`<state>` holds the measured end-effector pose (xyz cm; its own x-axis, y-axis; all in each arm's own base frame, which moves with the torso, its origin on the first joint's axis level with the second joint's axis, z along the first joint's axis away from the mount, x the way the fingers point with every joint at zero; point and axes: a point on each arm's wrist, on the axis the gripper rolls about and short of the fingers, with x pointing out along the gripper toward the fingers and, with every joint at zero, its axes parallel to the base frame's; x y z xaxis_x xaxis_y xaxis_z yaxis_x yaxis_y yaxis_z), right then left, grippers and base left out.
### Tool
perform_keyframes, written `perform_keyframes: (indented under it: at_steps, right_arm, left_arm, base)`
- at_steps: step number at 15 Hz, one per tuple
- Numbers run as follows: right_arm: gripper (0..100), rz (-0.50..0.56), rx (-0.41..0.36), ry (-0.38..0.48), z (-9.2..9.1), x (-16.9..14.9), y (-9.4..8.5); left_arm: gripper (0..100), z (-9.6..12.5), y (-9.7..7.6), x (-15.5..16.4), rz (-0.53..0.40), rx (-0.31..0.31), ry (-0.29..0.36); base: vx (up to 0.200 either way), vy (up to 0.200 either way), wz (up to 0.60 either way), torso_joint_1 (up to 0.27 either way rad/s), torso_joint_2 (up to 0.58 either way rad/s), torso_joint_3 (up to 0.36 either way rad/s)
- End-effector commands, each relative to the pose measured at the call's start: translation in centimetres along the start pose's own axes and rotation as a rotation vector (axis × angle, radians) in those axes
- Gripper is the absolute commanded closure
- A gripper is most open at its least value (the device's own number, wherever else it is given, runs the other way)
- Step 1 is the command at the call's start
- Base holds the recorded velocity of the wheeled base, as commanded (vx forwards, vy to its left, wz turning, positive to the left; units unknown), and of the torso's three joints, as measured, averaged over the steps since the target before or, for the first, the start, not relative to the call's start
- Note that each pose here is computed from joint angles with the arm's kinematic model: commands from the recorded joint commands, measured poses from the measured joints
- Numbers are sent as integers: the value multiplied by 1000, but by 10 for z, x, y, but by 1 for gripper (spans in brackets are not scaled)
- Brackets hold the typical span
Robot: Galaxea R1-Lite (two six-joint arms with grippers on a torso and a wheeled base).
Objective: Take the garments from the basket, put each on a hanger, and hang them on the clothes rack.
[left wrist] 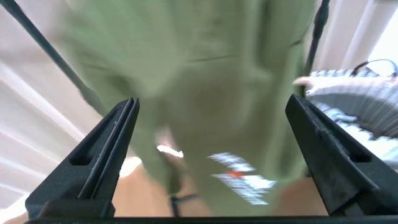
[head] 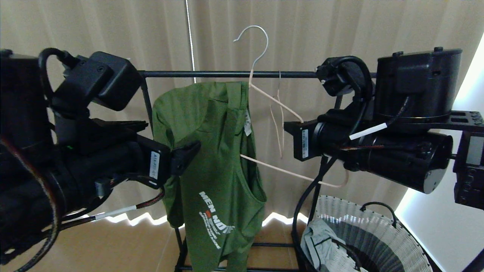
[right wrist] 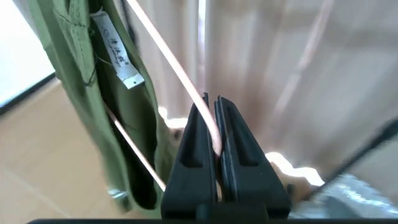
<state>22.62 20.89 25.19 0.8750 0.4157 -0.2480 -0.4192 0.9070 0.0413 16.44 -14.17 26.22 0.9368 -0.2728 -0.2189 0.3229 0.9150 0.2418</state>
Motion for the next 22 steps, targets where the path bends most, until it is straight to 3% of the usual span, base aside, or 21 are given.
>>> perform_keyframes:
  at_steps: [1,2,4,5,7,8,9,13,16,20,22]
  right_arm:
    - [100,-9,-46,10,-6,-19,-20]
    - [100,49,-64,18,-10,-29,-27]
    - [100,78,-67,17,-10,-33,-29]
    - [100,155,-116,4,-7,-39,-30]
    - [100,156,-161,2,-7,-39,-30]
    - [100,158,-172,-5,-5,-38,-30]
    - [100,169,-172,-8,-5,-37,-29]
    - [100,250,-173,-13,-3,-38,-25]
    - [100,295,-183,-41,-3,-33,-12]
    - [100,315,-208,-50,-5,-28,-6]
    - [100,328,-211,-48,-5,-29,-2]
  left_arm:
    - [0,5,20,-18,56,35,-51]
    - [0,7,32,-20,105,106,-62]
    - [0,7,36,-20,107,136,-67]
    - [0,8,43,-21,43,243,-98]
    - [0,11,44,-20,22,326,-116]
    - [0,11,43,-19,-29,387,-137]
    - [0,11,41,-18,-70,409,-153]
    - [0,15,35,-1,-117,422,-148]
    - [0,19,31,9,-179,425,-168]
    - [0,19,35,20,-150,424,-154]
    - [0,21,37,25,-129,417,-180]
  base:
    - [0,0,0,0,0,0]
    - [0,0,0,0,0,0]
    - [0,0,0,0,0,0]
    - [0,0,0,0,0,0]
    - [0,0,0,0,0,0]
    - [0,0,0,0,0,0]
    - [0,0,0,0,0,0]
    - [0,0,0,0,0,0]
    - [0,0,0,0,0,0]
    - [0,0,0,0,0,0]
    - [0,0,0,0,0,0]
